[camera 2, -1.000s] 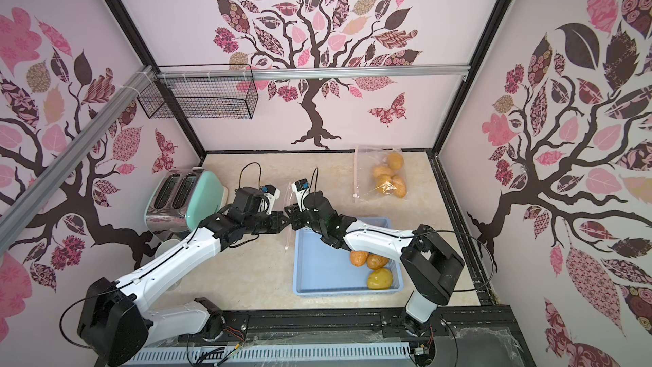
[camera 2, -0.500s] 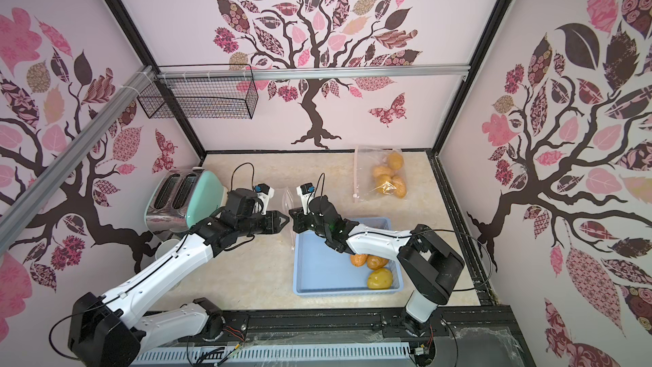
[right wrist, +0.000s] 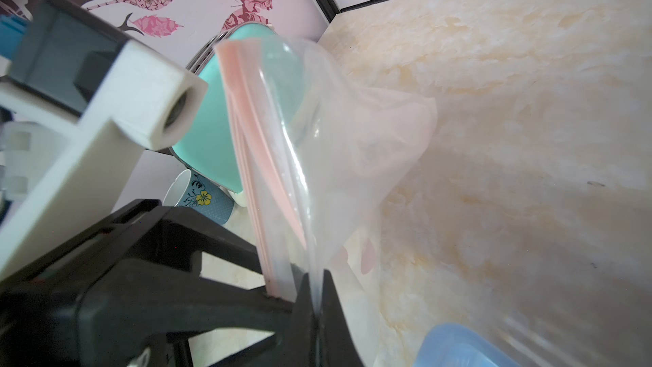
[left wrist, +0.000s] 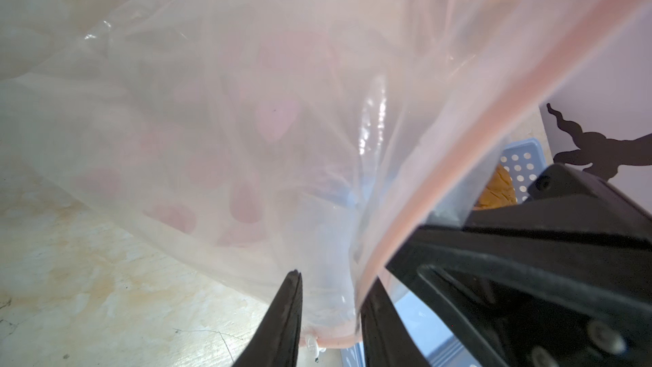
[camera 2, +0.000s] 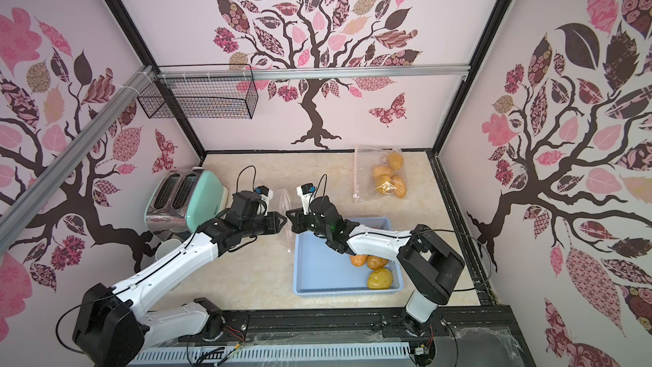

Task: Put the potatoes into a zipper bag and zip it
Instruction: Open the zipper of the food storage bag.

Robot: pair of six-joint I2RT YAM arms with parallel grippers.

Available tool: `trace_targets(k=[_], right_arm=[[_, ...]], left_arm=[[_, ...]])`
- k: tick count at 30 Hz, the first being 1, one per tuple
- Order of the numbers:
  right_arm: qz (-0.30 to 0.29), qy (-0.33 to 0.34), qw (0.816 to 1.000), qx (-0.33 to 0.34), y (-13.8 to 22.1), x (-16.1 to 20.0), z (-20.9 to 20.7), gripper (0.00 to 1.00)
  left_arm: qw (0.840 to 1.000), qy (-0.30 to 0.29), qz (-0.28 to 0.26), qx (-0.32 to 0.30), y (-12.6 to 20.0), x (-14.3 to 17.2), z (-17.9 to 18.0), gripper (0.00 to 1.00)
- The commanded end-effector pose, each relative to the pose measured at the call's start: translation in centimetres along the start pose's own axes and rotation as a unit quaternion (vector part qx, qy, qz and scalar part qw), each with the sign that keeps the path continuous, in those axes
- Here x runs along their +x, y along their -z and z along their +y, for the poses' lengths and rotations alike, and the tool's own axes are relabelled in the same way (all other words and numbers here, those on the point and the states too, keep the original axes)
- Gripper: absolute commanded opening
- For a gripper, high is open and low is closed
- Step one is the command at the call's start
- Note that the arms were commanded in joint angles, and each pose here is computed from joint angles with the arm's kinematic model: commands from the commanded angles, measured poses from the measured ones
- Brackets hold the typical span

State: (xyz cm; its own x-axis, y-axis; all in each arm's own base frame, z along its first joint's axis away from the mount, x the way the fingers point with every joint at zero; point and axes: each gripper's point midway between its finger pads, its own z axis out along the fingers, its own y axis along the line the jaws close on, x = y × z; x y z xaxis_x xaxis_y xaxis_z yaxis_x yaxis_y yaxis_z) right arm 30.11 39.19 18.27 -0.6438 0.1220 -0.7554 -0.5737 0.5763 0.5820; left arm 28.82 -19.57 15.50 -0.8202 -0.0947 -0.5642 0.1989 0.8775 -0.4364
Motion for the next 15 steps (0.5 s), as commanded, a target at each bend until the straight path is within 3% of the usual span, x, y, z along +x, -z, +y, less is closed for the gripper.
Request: trace_targets(k=[1, 12, 15], right_arm=[[-0.016, -0.002, 1.000, -0.023, 1.0, -1.3, 1.6, 0.00], [-0.015, -0.007, 1.000, -0.023, 1.1, -1.2, 1.5, 0.00], [-0.014, -0.006, 1.000, -0.024, 1.1, -1.2, 1.5, 0.00]], left_arm=[[1.000, 0.008, -0.005, 0.002, -0.9, 0.4, 0.4, 0.28], [0.999, 0.021, -0.011, 0.045, -2.0, 0.8, -0.6, 0.23], [0.998, 0.022, -0.015, 0.050, -2.0, 0.6, -0.8, 0.12]])
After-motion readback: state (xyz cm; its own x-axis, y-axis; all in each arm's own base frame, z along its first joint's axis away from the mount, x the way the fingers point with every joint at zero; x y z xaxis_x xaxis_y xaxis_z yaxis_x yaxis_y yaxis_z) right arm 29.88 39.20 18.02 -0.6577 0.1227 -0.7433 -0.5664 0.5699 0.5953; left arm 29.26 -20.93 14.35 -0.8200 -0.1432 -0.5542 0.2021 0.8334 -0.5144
